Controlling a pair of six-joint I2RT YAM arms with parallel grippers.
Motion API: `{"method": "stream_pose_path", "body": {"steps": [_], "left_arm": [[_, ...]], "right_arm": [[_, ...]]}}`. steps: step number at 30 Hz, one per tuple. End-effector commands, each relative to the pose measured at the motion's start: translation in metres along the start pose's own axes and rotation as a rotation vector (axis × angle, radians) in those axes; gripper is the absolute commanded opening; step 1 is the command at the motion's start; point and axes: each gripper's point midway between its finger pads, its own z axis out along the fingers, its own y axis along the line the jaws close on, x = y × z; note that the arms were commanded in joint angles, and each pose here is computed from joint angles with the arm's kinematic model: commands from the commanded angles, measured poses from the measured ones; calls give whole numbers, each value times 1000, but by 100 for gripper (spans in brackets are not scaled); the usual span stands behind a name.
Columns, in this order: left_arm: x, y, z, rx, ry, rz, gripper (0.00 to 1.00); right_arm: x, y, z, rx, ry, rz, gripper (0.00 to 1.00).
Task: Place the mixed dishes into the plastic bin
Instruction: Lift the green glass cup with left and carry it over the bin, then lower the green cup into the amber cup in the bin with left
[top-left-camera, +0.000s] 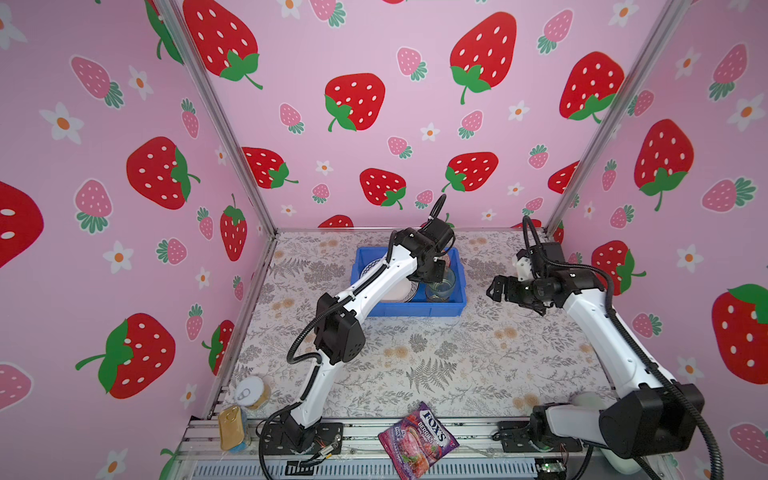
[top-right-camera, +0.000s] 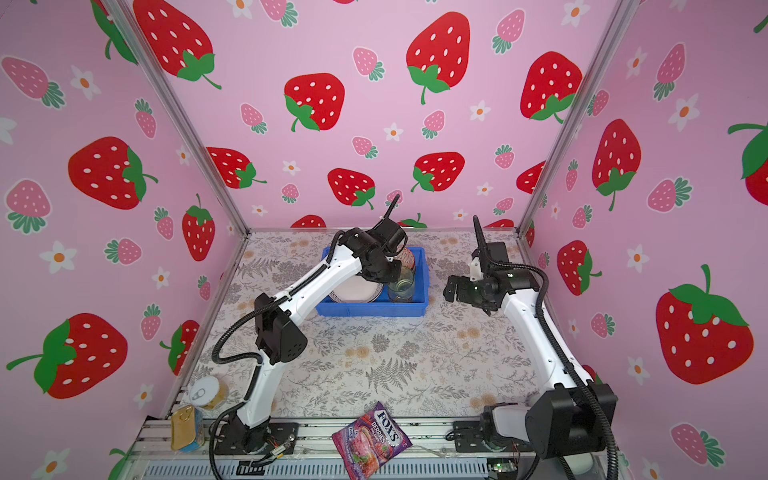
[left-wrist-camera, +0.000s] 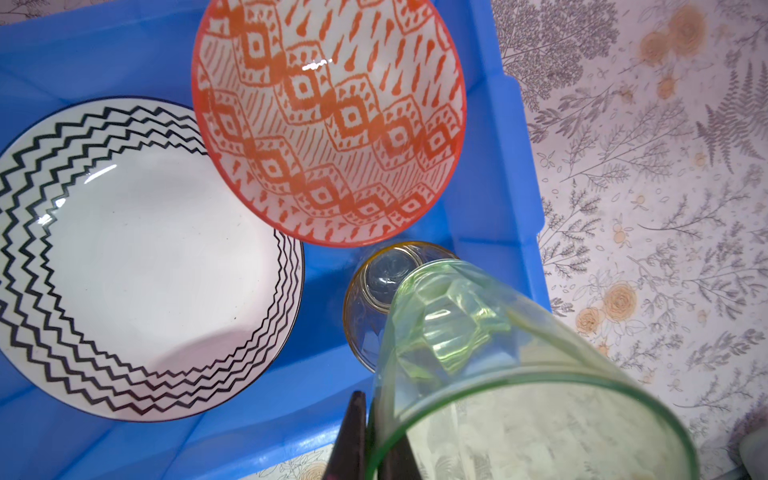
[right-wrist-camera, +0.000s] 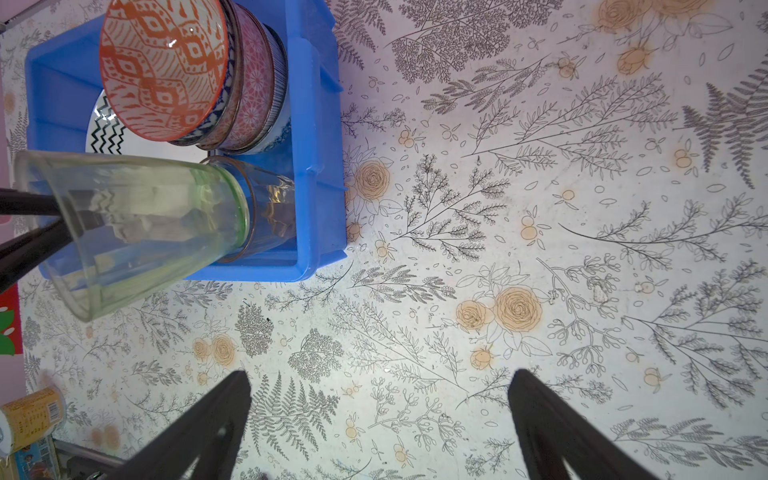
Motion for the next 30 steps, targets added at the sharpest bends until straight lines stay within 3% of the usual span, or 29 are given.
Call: {"method": "stream_pose_path", "body": {"steps": [1,30], "left_arm": [[-10,1,-13,-13,-42,6,0],[-7,10,2,-81,-14,25,0]], "right_arm": [[4,-3,-2,0,6,-15,99],[4,-16,13,-23,26,-14,99]]}}
